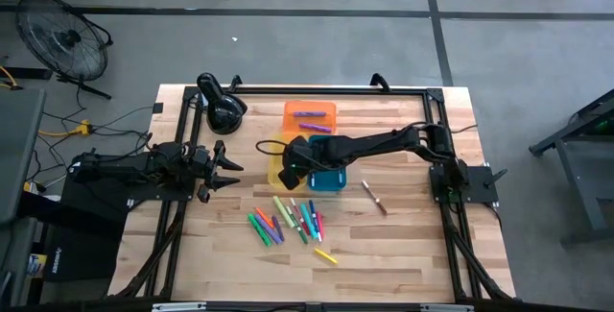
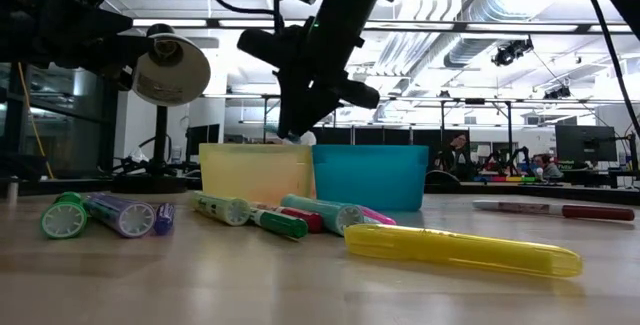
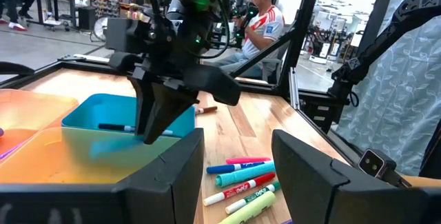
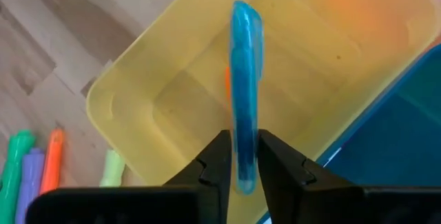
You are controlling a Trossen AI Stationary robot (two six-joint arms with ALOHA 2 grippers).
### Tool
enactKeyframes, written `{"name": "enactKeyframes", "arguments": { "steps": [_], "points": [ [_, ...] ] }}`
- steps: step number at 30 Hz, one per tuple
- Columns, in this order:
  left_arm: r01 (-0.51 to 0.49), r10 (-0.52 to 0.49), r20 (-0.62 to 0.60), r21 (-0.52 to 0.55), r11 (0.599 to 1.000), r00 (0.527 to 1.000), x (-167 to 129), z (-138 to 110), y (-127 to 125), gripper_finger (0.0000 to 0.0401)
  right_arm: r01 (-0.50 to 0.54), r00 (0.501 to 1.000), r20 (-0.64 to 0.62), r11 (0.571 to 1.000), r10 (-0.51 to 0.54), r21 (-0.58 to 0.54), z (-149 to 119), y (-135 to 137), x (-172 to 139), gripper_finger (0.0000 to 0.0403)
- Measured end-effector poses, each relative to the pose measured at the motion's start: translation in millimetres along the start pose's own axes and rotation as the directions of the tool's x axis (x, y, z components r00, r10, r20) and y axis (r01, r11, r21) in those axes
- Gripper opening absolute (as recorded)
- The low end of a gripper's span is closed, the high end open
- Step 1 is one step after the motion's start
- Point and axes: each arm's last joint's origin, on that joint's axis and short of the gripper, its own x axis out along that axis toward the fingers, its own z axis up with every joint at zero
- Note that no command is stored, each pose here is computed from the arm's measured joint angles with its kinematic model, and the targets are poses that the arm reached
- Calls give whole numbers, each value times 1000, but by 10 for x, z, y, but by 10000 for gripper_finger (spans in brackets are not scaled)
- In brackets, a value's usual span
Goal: Pick & Place Markers
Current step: Put the blue pen into the yellow bin, then put the brown marker pen into the blue bin
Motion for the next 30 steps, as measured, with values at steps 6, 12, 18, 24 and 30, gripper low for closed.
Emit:
{"name": "enactKeyframes", "arguments": {
  "steps": [6, 12, 18, 24, 30],
  "points": [
    [0, 0, 0, 0, 1000, 1000, 0, 0, 0, 170, 5, 1000, 2, 1000, -5, -20, -2, -2, 0, 75],
    [0, 0, 0, 0, 1000, 1000, 0, 0, 0, 170, 8, 1000, -8, 998, -8, -60, -51, 31, -13, 78],
    [0, 0, 0, 0, 1000, 1000, 0, 0, 0, 170, -18, 1000, -23, 995, 15, -103, -146, 124, -52, 79],
    [0, 0, 0, 0, 1000, 1000, 0, 0, 0, 170, -67, 996, -70, 988, 57, -141, -292, 245, -98, 79],
    [0, 0, 0, 0, 1000, 1000, 0, 0, 0, 170, -110, 989, -116, 978, 90, -179, -450, 365, -235, 79]
  ]
}}
